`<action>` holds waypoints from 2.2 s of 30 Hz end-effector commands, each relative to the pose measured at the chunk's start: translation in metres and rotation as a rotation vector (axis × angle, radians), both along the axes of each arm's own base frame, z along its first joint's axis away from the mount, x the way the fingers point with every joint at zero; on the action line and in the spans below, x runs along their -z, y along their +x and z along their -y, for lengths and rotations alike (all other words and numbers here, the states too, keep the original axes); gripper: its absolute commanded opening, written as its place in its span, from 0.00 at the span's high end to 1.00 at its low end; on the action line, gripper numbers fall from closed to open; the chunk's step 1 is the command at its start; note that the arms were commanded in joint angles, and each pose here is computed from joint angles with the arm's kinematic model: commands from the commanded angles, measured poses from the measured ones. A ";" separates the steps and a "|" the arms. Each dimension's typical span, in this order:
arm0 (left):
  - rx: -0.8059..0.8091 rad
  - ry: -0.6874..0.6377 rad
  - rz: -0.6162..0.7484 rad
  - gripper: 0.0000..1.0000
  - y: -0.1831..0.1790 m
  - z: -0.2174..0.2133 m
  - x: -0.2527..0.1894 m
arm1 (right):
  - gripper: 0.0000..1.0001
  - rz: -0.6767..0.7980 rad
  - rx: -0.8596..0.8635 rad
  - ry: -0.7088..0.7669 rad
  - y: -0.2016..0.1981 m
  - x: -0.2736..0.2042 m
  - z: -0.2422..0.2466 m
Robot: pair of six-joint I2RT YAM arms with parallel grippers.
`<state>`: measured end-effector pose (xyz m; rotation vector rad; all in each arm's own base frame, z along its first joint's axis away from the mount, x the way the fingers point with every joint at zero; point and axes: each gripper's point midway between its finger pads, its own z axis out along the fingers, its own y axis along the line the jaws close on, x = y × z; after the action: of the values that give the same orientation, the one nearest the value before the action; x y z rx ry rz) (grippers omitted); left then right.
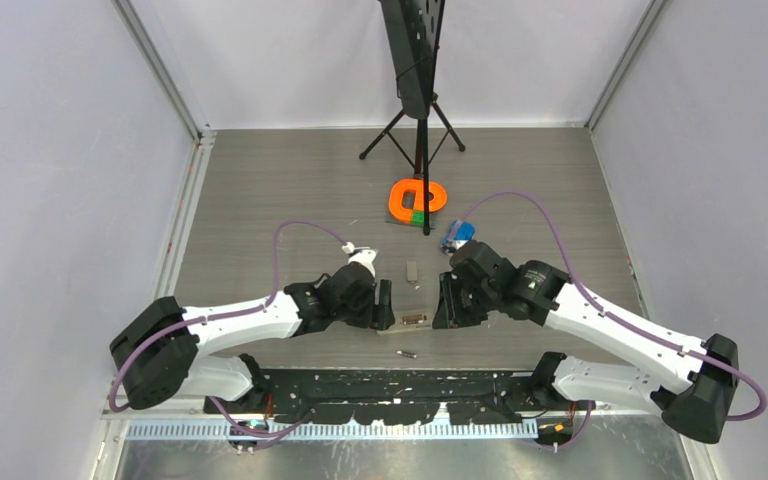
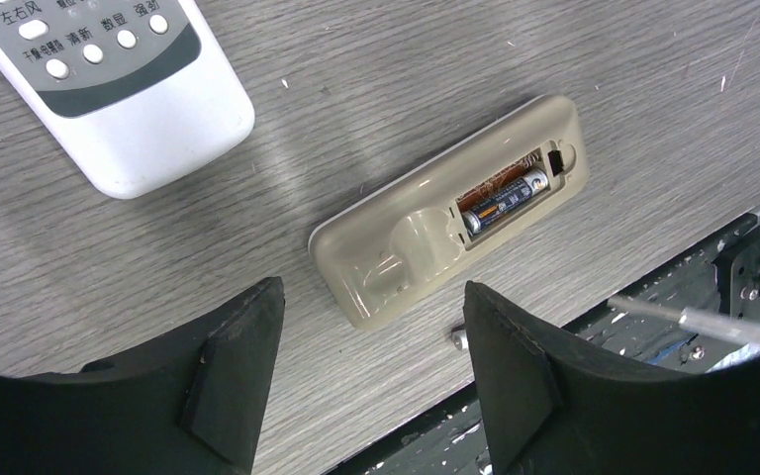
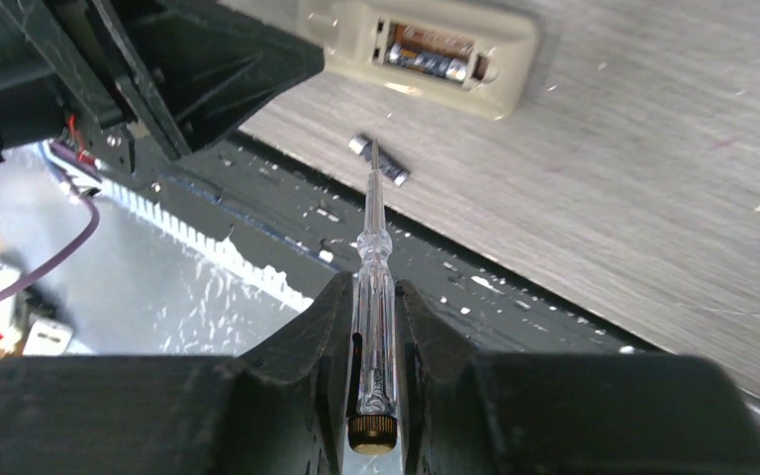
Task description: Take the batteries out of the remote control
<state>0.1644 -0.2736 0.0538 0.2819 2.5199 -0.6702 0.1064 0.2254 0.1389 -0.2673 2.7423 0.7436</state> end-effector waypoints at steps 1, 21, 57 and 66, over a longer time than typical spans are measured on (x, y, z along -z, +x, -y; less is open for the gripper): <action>0.051 -0.024 0.017 0.31 -0.004 0.004 -0.009 | 1.00 0.123 0.053 -0.135 0.028 -0.003 0.021; 0.233 -0.124 -0.206 0.31 -0.047 0.035 0.006 | 1.00 0.056 0.043 -0.184 0.068 0.034 0.012; -0.420 0.088 -0.333 0.10 0.021 0.034 0.019 | 1.00 0.062 0.025 -0.050 0.035 0.007 0.021; -0.553 0.112 -0.374 0.14 0.031 0.036 0.024 | 1.00 0.039 -0.013 -0.006 0.025 0.012 0.016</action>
<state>0.1890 -0.3107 0.0328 -0.4217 2.8009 -0.4539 0.1314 0.2005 0.1184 -0.2866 2.7546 0.6414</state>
